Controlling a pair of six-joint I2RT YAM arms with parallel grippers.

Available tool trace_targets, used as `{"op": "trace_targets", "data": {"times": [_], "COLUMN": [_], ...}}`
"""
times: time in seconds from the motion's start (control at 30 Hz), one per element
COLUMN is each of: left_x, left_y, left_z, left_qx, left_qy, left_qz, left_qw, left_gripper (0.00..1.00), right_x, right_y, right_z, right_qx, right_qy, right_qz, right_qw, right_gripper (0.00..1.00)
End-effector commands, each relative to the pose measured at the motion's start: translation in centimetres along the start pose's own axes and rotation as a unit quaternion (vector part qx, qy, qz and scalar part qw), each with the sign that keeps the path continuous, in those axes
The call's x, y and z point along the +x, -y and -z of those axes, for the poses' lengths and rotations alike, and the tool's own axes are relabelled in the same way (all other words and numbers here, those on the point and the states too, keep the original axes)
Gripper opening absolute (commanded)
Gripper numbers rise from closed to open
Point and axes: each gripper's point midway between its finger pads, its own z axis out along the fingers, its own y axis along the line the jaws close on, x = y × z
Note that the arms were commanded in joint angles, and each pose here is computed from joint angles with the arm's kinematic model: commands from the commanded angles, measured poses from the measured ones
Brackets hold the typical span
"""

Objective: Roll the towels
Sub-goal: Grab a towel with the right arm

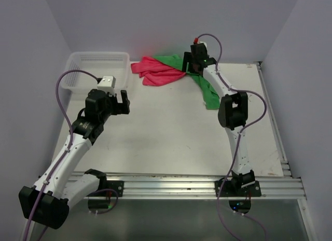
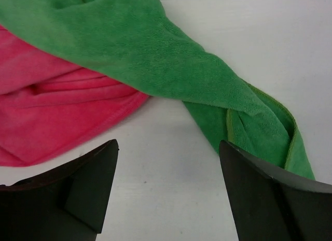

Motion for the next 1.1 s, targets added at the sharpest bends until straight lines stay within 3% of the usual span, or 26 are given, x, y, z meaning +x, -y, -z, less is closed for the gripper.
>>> {"op": "trace_targets", "data": {"times": [0.0, 0.33, 0.47, 0.53, 0.63, 0.67, 0.87, 1.07], "left_x": [-0.5, -0.5, -0.3, -0.3, -0.1, -0.1, -0.2, -0.4], "left_y": [0.9, 1.9, 2.0, 2.4, 2.5, 2.6, 2.7, 2.8], "left_z": [0.0, 0.1, 0.1, 0.1, 0.0, 0.0, 0.2, 0.4], "left_qx": [0.025, 0.055, 0.056, 0.067, 0.07, 0.073, 0.078, 0.08], "left_qy": [0.005, 0.0, -0.001, -0.003, -0.008, -0.008, -0.006, -0.001], "left_qz": [0.003, 0.002, 0.004, 0.004, 0.005, 0.005, 0.005, 0.006], "left_qw": [1.0, 0.998, 0.998, 0.998, 0.997, 0.997, 0.997, 0.997], "left_gripper": [1.0, 1.0, 1.0, 1.0, 1.0, 1.0, 1.0, 1.0], "right_x": [1.6, 5.4, 6.1, 5.4, 2.8, 1.2, -9.1, -18.2], "right_y": [3.4, 8.5, 9.0, 9.1, 8.4, 7.8, 4.2, 1.3], "right_z": [-1.3, -3.9, -4.8, -4.7, -3.4, -2.8, 4.1, 14.5], "right_qx": [0.087, 0.164, 0.153, 0.144, 0.124, 0.113, 0.017, -0.069], "right_qy": [-0.033, -0.055, -0.058, -0.055, -0.035, -0.02, 0.081, 0.209], "right_qz": [0.067, 0.102, 0.087, 0.075, 0.057, 0.045, -0.034, -0.086], "right_qw": [0.993, 0.98, 0.983, 0.985, 0.99, 0.992, 0.996, 0.972], "right_gripper": [0.83, 0.78, 0.46, 0.36, 0.05, 0.0, 0.0, 0.0]}}
